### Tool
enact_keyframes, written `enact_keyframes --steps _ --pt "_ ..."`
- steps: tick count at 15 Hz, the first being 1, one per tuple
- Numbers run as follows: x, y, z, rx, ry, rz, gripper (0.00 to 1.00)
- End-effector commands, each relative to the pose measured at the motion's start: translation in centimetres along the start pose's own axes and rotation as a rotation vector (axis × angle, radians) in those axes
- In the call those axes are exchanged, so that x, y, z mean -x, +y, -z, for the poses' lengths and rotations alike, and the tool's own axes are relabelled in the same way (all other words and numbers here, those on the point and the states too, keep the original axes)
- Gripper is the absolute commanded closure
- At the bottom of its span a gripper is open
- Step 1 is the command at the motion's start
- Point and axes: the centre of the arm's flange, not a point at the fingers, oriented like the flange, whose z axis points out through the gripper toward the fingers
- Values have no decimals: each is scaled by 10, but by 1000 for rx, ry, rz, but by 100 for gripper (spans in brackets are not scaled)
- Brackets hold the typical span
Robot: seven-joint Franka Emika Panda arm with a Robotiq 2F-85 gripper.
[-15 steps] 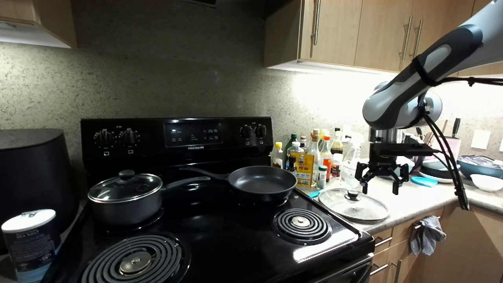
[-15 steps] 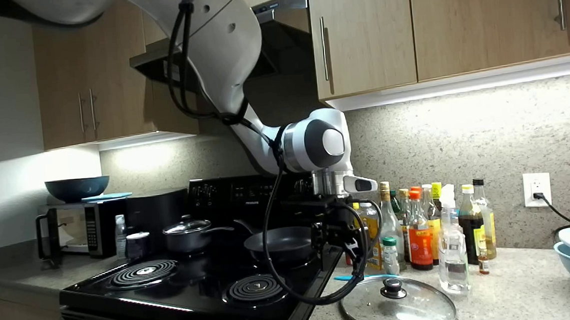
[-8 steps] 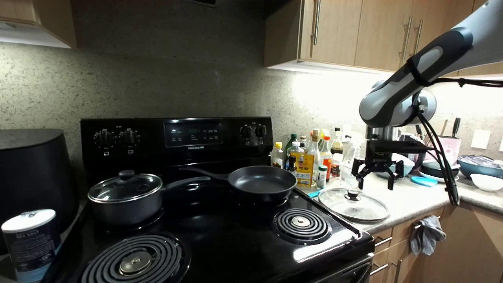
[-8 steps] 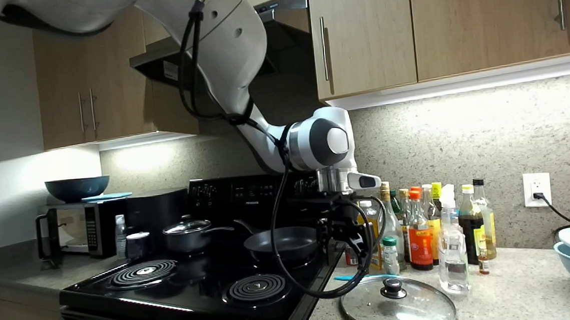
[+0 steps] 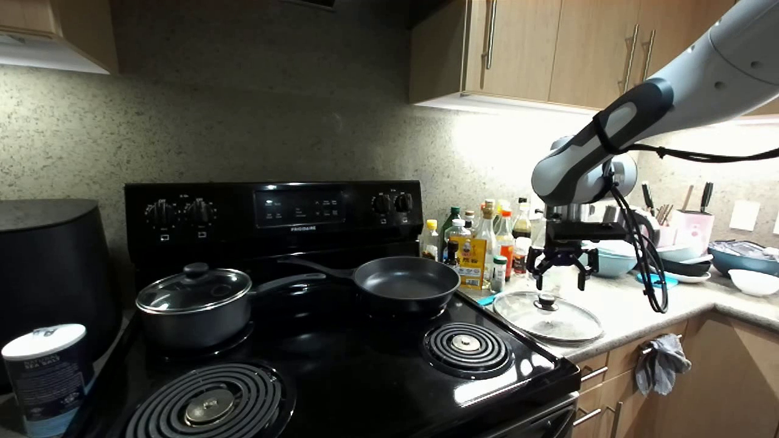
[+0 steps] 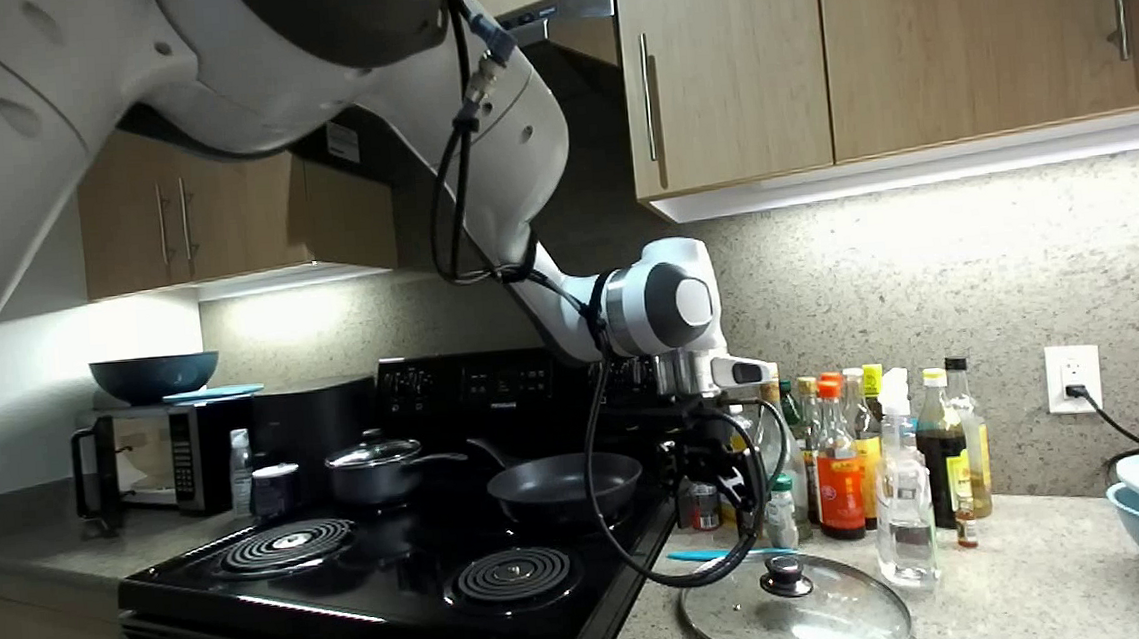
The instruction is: Pick up the glass lid from the countertop and put it on the black pan on the stove.
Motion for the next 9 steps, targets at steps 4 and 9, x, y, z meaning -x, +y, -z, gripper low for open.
enact_keyframes --steps 4,9 --pt "-1 0 -1 1 0 -1 0" --pt "-23 0 -13 8 -12 -55 0"
